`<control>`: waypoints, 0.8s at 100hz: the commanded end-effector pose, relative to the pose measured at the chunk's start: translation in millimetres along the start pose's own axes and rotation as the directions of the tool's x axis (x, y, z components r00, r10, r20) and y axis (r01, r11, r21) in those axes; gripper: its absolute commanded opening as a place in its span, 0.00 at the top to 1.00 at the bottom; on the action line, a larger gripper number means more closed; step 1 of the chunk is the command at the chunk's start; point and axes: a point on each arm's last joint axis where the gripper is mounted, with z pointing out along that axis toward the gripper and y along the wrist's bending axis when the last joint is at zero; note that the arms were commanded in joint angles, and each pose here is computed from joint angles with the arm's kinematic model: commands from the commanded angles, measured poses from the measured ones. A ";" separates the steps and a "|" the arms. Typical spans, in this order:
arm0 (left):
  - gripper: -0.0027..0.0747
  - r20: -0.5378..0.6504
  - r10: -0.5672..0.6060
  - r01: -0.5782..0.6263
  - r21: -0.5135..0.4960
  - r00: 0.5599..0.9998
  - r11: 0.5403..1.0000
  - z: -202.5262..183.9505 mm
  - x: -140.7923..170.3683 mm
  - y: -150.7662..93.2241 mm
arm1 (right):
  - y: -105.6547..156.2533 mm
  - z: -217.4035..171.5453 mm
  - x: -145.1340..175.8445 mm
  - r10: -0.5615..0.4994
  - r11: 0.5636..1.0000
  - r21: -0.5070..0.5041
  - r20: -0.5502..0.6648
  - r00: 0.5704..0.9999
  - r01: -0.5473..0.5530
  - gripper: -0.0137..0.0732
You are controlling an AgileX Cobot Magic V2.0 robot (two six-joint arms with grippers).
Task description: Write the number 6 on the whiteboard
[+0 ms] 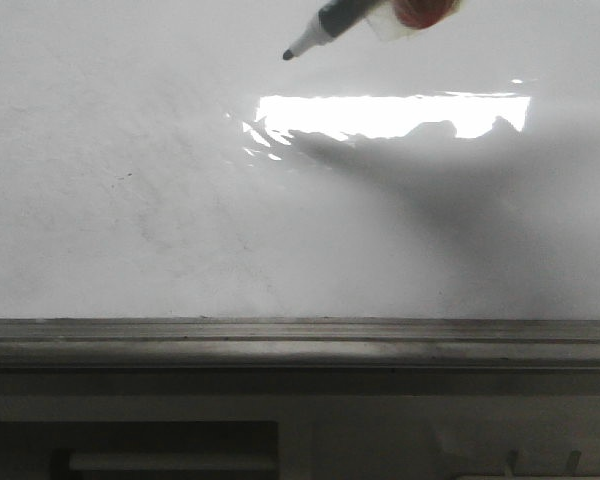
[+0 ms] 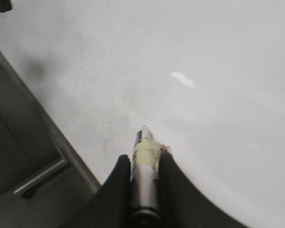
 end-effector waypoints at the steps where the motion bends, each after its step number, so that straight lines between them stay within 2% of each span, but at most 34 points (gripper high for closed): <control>1: 0.30 0.085 -0.037 0.040 -0.035 0.996 0.999 -2.8 -12.9 2.8 | -7.6 -5.6 -14.7 0.012 0.995 0.093 0.129 0.992 -0.025 0.89; 26: 0.30 0.093 -0.036 0.040 -0.042 0.995 0.998 -2.9 -13.5 3.5 | -18.6 -5.7 -22.0 0.000 0.978 0.203 0.223 0.975 -0.046 0.89; 50: 0.30 0.100 -0.036 0.041 -0.048 0.994 0.998 -3.0 -14.2 4.0 | -28.5 15.6 -16.2 0.015 0.968 0.243 0.186 0.982 -0.061 0.89; 62: 0.30 0.100 -0.036 0.041 -0.048 0.994 0.998 -3.0 -14.2 4.0 | -28.4 30.1 -6.8 0.051 0.976 0.204 0.109 0.993 -0.073 0.89; 80: 0.30 0.101 -0.036 0.041 -0.049 0.994 0.998 -3.0 -14.3 4.2 | -17.0 39.8 9.7 0.053 0.997 0.064 -0.065 0.997 -0.048 0.89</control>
